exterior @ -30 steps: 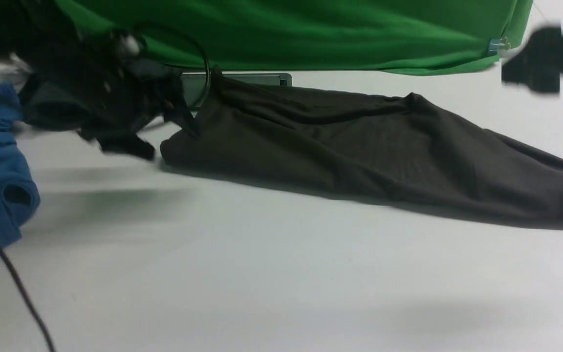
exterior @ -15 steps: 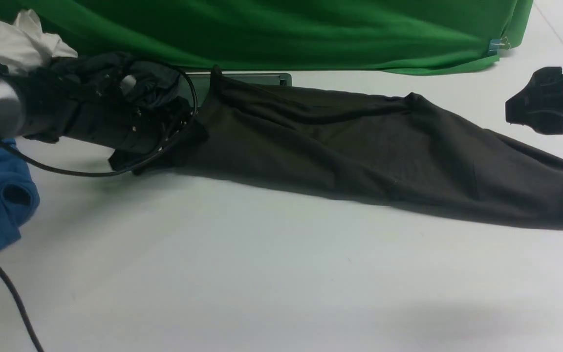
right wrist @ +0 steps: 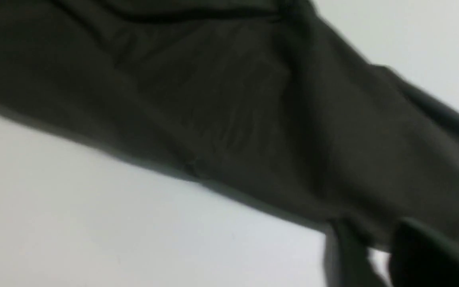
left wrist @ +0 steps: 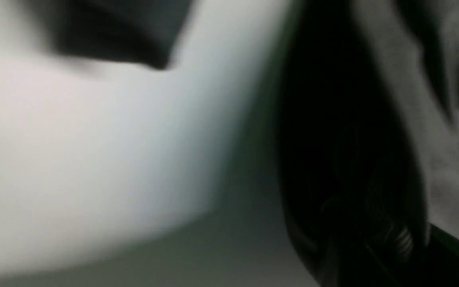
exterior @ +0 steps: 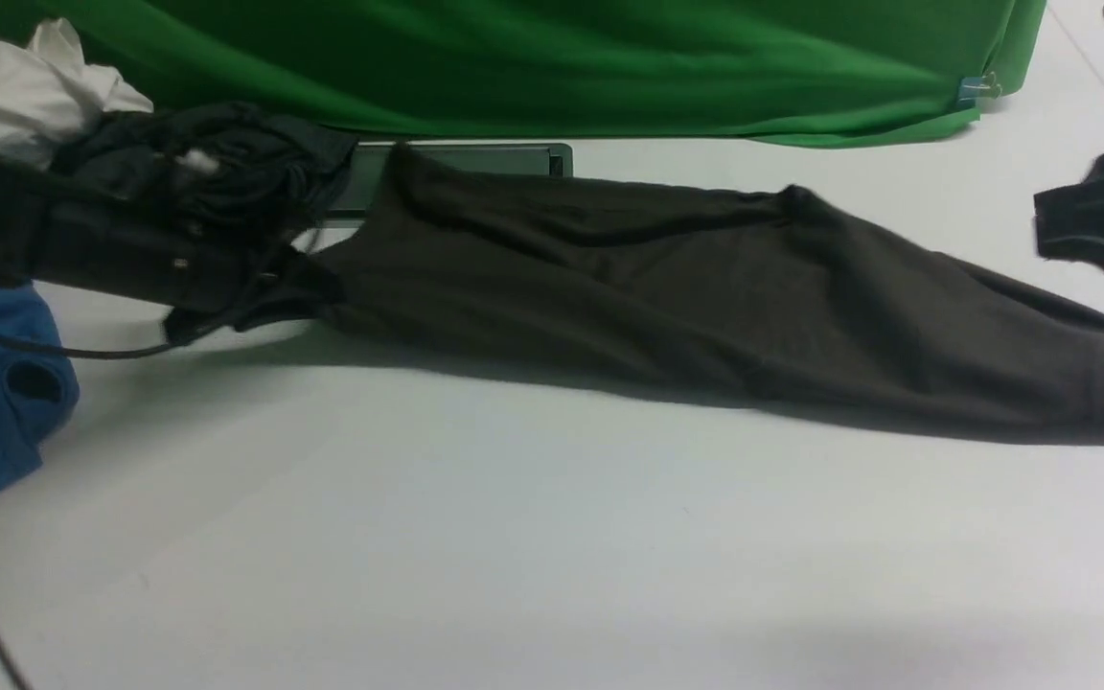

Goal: Fold a long-sleeved shirt on a white desktop.
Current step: 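Grasp the waist and leg ends of the folded dark trousers and straighten them on the table, then fold the garment over onto itself on the table with the left gripper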

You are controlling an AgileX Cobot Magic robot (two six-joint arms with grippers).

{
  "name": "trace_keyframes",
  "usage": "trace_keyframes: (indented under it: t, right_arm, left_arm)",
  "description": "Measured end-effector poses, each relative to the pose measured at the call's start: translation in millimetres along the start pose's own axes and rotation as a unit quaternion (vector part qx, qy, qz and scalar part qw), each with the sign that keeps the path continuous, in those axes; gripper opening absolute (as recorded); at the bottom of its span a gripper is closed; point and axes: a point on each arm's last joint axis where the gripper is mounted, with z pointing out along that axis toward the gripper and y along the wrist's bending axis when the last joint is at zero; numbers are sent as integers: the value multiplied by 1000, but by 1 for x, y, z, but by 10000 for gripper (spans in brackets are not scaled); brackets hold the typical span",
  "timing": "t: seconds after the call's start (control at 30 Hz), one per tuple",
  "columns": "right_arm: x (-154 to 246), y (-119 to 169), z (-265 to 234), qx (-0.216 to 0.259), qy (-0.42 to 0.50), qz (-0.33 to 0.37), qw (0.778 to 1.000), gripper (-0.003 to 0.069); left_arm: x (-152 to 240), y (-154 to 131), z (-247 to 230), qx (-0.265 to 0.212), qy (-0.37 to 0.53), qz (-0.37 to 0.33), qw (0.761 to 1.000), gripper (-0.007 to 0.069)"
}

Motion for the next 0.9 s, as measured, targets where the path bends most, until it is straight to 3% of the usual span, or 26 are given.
trace_keyframes:
  t: [0.1, 0.23, 0.47, 0.5, 0.53, 0.57, 0.6, 0.63, 0.67, 0.7, 0.8, 0.83, 0.87, 0.9]
  right_arm:
    - [0, 0, -11, -2, -16, -1, 1000, 29]
    - [0, 1, -21, -3, -31, -2, 1000, 19]
    - [-1, 3, -34, -16, -57, 8, 998, 19]
    - [-1, 4, -38, -20, -68, 11, 997, 19]
    - [-1, 4, -38, -21, -70, 11, 997, 19]
    - [-2, 4, -42, -24, -82, 13, 996, 20]
    - [-2, 4, -43, -24, -83, 13, 996, 20]
    - [-3, 5, -47, -25, -95, 13, 995, 21]
    - [-3, 5, -49, -26, -99, 13, 995, 22]
    - [-3, 5, -54, -26, -112, 13, 993, 25]
    - [-3, 5, -67, -29, -140, 13, 990, 29]
    - [-3, 5, -69, -29, -144, 13, 989, 29]
    - [-2, 5, -75, -31, -153, 13, 988, 31]
    - [-2, 5, -75, -31, -154, 13, 988, 31]
  left_arm:
    - [4, 8, -33, -10, -27, 9, 1000, 113]
    - [10, 10, -58, -15, -51, 41, 998, 113]
    - [-8, -26, -86, 37, -121, 67, 990, 113]
    - [-20, -51, -90, 67, -144, 84, 984, 113]
    - [-21, -55, -90, 72, -148, 86, 983, 113]
    - [-29, -86, -89, 99, -162, 114, 975, 113]
    - [-29, -90, -88, 102, -163, 119, 974, 113]
    - [-31, -129, -80, 128, -167, 154, 965, 113]
    - [-30, -140, -78, 134, -167, 164, 963, 113]
    - [-27, -172, -65, 155, -165, 191, 955, 113]
    - [7, -267, -18, 229, -135, 265, 927, 113]
    - [12, -278, -10, 238, -131, 273, 923, 113]
    - [43, -315, 20, 271, -100, 300, 909, 113]
    - [47, -317, 28, 272, -92, 301, 909, 113]
